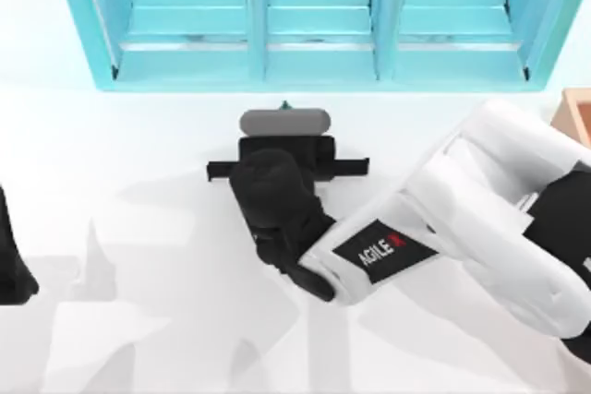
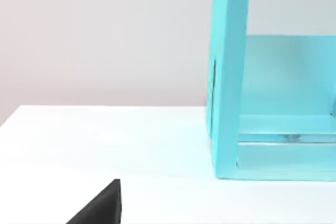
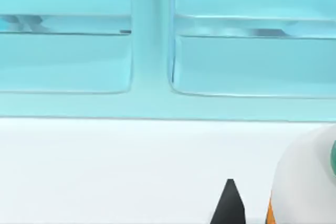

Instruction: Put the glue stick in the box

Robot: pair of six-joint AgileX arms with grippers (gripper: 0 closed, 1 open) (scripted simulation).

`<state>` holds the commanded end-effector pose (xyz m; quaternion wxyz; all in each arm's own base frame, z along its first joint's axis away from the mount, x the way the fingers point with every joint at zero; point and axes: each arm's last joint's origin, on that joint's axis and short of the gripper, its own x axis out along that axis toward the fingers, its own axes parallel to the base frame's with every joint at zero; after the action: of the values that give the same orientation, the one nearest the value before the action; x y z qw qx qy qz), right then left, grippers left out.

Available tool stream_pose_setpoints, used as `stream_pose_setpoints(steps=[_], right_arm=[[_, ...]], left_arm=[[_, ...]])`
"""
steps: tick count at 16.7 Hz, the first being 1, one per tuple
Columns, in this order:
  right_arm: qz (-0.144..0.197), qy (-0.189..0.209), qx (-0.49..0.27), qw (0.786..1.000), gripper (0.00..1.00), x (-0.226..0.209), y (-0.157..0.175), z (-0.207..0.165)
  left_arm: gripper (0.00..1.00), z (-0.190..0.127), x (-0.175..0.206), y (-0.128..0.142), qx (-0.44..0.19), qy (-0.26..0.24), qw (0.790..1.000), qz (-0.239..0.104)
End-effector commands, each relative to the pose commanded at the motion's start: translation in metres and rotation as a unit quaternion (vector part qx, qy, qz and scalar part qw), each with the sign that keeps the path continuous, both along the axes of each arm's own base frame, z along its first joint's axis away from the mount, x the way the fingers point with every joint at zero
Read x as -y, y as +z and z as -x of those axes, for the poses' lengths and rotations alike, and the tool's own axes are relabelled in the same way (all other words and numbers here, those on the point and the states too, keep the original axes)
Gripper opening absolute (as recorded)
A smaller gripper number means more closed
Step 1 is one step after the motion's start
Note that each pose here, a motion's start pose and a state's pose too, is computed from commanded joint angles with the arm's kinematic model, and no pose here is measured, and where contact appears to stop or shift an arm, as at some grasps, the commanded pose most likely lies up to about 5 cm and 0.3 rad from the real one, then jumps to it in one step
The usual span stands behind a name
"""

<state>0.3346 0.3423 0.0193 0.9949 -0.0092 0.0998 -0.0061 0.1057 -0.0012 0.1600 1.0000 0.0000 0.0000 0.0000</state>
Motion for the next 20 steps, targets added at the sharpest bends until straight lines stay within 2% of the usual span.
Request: stream_pose_setpoints(steps=[11,20], right_arm=[[-0.001,0.002,0.0,1.0,0.0,-0.002,0.006,0.001],[-0.001,0.001,0.0,1.0,0.0,-0.001,0.098,0.001]], left_arm=[[1.0,0.0,0.0,0.0,0.0,0.0,1.0,0.0],[1.0,0.0,0.0,0.0,0.0,0.0,1.0,0.0]])
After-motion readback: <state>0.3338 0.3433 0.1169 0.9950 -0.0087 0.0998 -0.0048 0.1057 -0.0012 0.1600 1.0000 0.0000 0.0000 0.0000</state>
